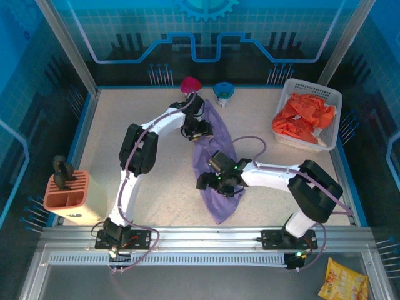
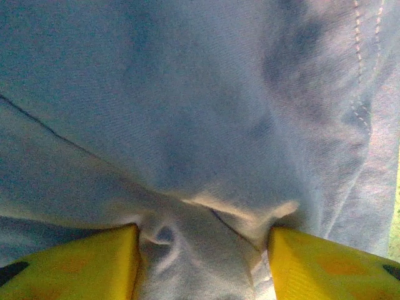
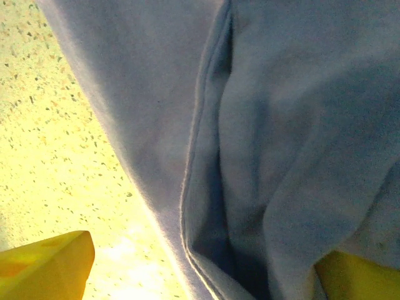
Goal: Fold and stack the t-shirts
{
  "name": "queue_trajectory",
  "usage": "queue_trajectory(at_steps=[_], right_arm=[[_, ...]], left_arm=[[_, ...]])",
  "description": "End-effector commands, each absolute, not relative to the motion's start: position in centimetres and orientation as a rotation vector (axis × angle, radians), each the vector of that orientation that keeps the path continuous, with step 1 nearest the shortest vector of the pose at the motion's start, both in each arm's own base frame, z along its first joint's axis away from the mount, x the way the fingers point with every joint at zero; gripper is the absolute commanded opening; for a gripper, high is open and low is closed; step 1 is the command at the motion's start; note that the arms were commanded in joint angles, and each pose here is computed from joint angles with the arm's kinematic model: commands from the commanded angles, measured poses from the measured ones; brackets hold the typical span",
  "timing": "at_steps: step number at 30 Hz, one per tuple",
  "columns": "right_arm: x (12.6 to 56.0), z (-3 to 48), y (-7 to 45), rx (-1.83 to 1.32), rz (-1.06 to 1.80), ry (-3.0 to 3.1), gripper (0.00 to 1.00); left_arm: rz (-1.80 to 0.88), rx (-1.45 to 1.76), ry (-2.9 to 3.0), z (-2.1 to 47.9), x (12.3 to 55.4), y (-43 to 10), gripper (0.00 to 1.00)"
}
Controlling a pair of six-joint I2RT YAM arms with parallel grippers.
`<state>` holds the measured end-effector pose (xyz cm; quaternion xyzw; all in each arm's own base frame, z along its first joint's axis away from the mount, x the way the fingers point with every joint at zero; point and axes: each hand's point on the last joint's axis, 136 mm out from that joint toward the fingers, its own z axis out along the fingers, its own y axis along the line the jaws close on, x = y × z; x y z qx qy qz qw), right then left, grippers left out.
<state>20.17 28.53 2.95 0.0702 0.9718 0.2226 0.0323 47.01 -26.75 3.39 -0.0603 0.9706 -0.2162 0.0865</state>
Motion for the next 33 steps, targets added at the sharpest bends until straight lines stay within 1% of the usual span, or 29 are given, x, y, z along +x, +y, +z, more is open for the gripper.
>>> queue_trajectory(at_steps=[1, 5, 8, 11, 15, 22, 26, 28, 32, 33], right_arm=[[18.7, 0.5, 28.2, 0.231, 0.61, 3.074, 0.92], [19.4, 1.8, 29.2, 0.212, 0.616, 3.049, 0.93], [19.2, 2.2, 28.8, 0.265, 0.622, 3.034, 0.94], [18.1, 1.7, 26.8, 0.342, 0.561, 3.046, 0.95], [17.2, 2.2, 24.3, 0.432, 0.502, 3.018, 0.97], [16.4, 3.8, 21.0, 0.426, 0.431, 2.997, 0.98], [17.1, 5.3, 19.5, 0.353, 0.478, 2.958, 0.96], [17.6, 5.6, 18.3, 0.334, 0.485, 2.945, 0.93], [18.6, 5.7, 15.9, 0.319, 0.54, 2.93, 0.86], [18.9, 5.7, 15.8, 0.307, 0.572, 2.926, 0.85]], left_arm=[[-0.651, -0.129, 2.947, 2.7, 46.0, -27.3, 0.57], [-0.556, -0.165, 2.96, 2.8, 46.1, -23.9, 0.57], [-0.56, -0.234, 2.927, 3.6, 46.8, -21.0, 0.58], [-0.527, -0.255, 2.913, 4.6, 47.3, -18.6, 0.58], [-0.513, -0.274, 2.902, 5.6, 47.4, -16.7, 0.58], [-0.496, -0.332, 2.903, 5.4, 46.4, -15.1, 0.57], [-0.518, -0.357, 2.893, 5.5, 45.3, -15.0, 0.57], [-0.534, -0.357, 2.879, 5.8, 44.9, -15.0, 0.57], [-0.528, -0.371, 2.829, 6.0, 46.4, -14.2, 0.57], [-0.528, -0.388, 2.82, 6.0, 47.0, -13.9, 0.56]])
